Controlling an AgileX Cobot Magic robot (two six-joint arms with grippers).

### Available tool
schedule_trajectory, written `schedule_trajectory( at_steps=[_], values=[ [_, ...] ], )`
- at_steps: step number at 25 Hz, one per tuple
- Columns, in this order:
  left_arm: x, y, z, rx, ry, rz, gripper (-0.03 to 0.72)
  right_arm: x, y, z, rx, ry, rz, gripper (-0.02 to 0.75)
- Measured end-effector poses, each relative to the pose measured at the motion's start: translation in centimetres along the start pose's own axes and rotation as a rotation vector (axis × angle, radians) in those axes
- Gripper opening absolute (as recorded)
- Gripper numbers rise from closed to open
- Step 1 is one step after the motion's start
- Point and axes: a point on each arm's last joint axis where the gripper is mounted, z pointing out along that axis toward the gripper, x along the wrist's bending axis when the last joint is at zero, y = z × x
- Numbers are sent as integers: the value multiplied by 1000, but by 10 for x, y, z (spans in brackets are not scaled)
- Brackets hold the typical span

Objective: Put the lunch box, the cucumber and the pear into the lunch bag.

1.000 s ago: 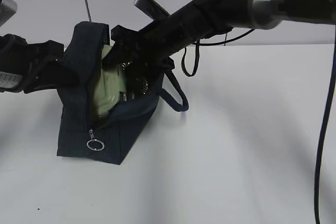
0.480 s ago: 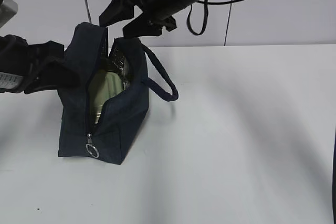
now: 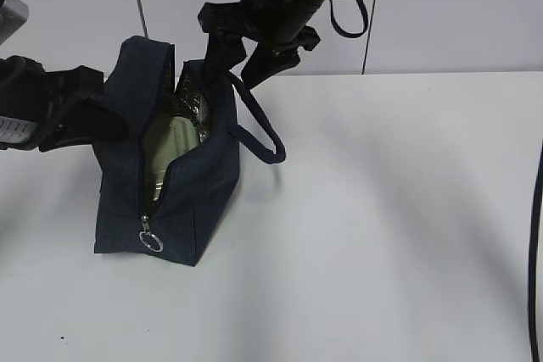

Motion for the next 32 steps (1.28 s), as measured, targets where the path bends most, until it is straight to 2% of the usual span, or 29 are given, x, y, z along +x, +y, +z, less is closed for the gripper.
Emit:
schedule_trajectory(
  at_steps=[4, 7, 9, 11, 14, 16, 22, 27, 32],
  values=[
    [0, 0, 0, 0, 0, 0, -19, 4, -4, 19, 41, 6, 0, 442],
    [0, 0, 0, -2, 2, 0, -19, 0, -5, 26, 55, 0, 10, 272],
    [0, 0, 0, -3, 3, 0, -19, 0, -5, 27, 58, -2, 15, 103],
    [0, 0, 0, -4, 4, 0, -19, 0, -5, 27, 58, -2, 15, 27],
    [0, 1, 1, -13, 7, -3, -19, -3, -5, 26, 61, -34, 1, 9],
    [-3, 1, 3, -17, 8, 5, -19, -7, -4, 24, 62, -88, -19, 8],
    [-33, -2, 21, -12, -23, 86, -19, -12, -3, 12, 60, -200, -66, 7],
    [-50, -2, 32, -19, -51, 98, -19, -18, -4, -27, 22, -285, -73, 6],
    [-59, 6, 45, -14, -80, 90, -19, -44, -20, -66, 25, -331, 10, 6]
  ],
)
